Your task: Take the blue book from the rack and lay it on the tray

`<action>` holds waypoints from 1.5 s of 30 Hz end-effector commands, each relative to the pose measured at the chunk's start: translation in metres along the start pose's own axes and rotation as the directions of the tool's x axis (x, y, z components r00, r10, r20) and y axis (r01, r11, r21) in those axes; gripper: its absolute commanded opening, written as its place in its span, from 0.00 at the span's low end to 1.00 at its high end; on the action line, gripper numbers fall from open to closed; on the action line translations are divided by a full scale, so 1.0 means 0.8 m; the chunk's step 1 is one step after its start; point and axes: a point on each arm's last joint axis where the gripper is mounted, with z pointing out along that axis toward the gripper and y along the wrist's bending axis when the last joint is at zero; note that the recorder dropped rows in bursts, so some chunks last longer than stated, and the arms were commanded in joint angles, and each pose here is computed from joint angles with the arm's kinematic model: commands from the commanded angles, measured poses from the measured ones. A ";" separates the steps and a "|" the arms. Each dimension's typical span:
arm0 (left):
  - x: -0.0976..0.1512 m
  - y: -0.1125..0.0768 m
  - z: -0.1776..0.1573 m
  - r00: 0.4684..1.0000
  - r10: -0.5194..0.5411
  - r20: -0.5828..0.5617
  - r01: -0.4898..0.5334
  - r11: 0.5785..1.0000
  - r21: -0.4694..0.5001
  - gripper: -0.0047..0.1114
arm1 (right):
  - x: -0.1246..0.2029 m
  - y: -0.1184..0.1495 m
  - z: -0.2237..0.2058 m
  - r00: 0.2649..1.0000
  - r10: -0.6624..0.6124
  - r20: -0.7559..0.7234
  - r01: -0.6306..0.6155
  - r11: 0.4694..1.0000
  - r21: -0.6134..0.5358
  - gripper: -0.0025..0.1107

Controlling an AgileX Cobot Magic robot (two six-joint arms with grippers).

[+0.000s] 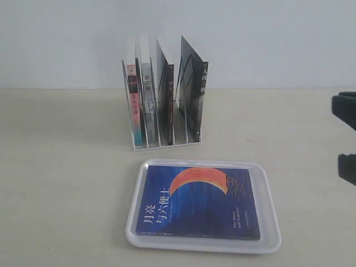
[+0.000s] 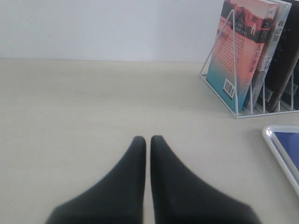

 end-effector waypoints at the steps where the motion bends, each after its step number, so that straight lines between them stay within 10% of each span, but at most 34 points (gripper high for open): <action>1: -0.001 0.000 0.000 1.000 -0.004 0.009 0.004 1.000 0.000 0.08 | 0.024 -0.010 -0.019 0.999 0.019 0.033 -0.021 0.997 0.077 0.03; 16: -0.001 0.000 0.000 1.000 -0.004 0.009 0.004 1.000 0.000 0.08 | 0.106 -0.005 -0.063 0.983 0.026 0.180 -0.062 0.978 0.200 0.03; 22: -0.001 0.000 0.000 1.000 -0.004 0.009 0.004 1.000 0.000 0.08 | 0.106 -0.005 -0.063 0.945 0.242 0.221 -0.279 0.948 0.155 0.03; 45: -0.001 0.000 0.000 1.000 -0.004 0.009 0.004 1.000 0.000 0.08 | 0.138 0.004 -0.072 0.973 0.145 0.181 -0.177 0.969 0.173 0.03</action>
